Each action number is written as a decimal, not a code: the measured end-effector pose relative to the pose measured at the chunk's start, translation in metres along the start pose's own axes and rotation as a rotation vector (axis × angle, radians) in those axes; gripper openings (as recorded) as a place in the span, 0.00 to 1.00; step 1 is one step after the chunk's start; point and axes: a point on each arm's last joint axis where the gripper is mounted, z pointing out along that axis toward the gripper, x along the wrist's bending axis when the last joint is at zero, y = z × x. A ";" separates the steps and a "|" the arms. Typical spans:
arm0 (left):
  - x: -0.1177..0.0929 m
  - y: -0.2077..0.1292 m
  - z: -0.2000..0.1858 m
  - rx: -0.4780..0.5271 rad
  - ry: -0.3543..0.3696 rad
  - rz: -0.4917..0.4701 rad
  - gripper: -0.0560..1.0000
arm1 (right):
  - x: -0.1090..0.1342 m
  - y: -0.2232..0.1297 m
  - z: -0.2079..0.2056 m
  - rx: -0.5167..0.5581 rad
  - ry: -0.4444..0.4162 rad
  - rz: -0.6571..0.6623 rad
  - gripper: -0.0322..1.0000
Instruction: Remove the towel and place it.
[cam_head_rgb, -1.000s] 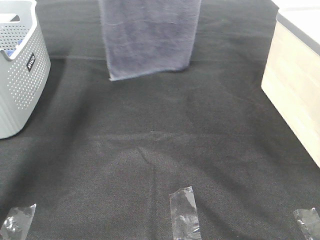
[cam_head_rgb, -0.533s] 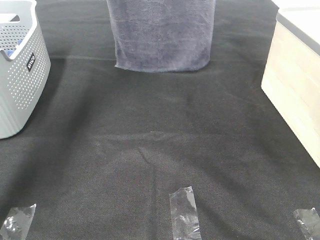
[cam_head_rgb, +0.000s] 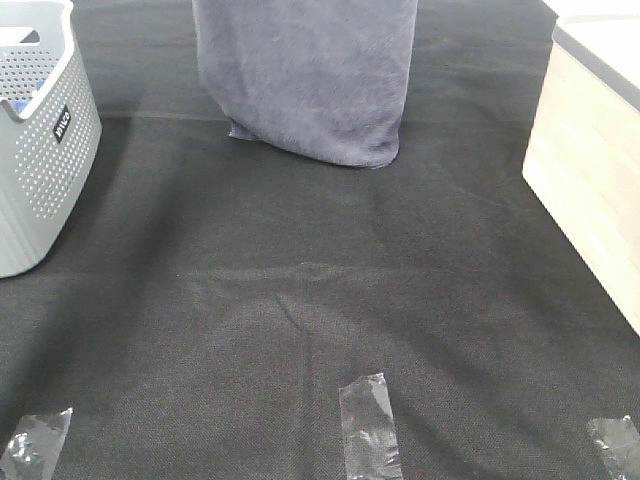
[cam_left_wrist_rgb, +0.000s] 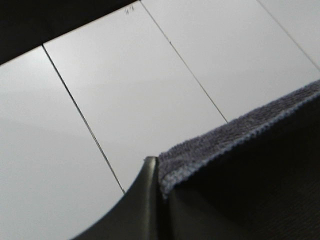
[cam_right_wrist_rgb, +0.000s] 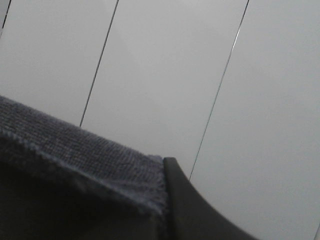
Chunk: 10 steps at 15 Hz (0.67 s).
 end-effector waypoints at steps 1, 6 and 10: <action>-0.002 -0.004 0.000 0.061 0.000 -0.030 0.05 | 0.001 -0.004 0.000 0.043 0.010 0.020 0.05; -0.046 -0.012 -0.004 0.474 0.017 -0.186 0.05 | 0.007 -0.028 -0.013 0.440 0.104 0.192 0.05; -0.071 -0.003 -0.022 0.838 -0.154 -0.189 0.05 | 0.004 -0.010 -0.034 0.599 0.167 0.250 0.05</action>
